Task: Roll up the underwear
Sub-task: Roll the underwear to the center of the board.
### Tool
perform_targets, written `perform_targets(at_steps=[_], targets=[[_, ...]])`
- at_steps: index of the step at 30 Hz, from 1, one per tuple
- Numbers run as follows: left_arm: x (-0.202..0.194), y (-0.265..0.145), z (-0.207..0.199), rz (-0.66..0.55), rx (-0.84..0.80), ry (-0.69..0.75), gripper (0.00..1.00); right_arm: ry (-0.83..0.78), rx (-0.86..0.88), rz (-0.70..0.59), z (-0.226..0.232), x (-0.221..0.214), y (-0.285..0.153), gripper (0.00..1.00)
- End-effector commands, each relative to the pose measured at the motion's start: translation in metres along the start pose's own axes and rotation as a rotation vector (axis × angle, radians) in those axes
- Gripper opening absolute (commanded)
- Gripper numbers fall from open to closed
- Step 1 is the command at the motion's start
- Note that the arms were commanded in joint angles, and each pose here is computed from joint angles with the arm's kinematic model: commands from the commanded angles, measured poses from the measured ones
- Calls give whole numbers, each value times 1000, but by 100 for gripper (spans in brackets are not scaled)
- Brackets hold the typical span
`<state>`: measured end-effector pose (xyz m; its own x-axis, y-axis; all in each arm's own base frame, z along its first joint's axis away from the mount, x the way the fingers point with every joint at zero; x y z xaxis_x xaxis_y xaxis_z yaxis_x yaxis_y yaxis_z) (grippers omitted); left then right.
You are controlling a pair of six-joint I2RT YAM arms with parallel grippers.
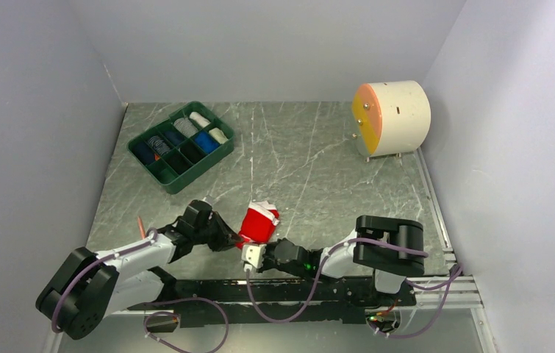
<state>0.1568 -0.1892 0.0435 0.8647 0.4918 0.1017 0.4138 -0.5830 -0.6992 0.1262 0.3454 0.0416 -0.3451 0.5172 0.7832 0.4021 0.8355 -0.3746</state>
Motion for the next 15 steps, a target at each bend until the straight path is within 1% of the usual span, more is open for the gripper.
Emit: perform_targets(at_steps=[1,2,3,4,5,7,9,11,15], targets=[[1,0,14,-6,89,24,8,156,8,-11,9,-6,-9,0],[3,-1,11,-16,75,32,13,197,22,-32,11,-3,-11,0],[5,-4,7,-30,60,34,23,236,41,-53,14,-1,-13,0],[5,-7,5,-41,50,31,36,286,61,-71,17,1,-15,0],[7,-9,2,-62,29,29,46,335,98,-88,21,3,-16,0],[11,-15,-3,-99,3,30,61,434,135,-117,24,5,-19,0],[13,-20,-5,-121,-8,32,71,517,160,-171,24,10,-23,0],[14,-25,-5,-130,5,38,76,617,167,-202,23,10,-29,0],[18,-32,-12,-150,-1,71,77,801,231,-243,21,11,-33,0]])
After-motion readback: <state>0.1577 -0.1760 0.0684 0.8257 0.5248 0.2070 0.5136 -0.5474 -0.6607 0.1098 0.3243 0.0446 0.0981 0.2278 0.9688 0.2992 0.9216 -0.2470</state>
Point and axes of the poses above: each gripper's point midway between its finger pads, its own y axis out along the fingers, its own z axis along the line the jaws close on, x = y × z, the point moved 3 cm from there along -y, back along the fingers, and after that the axes turned 1 degree about y, right-handed, at the moved point
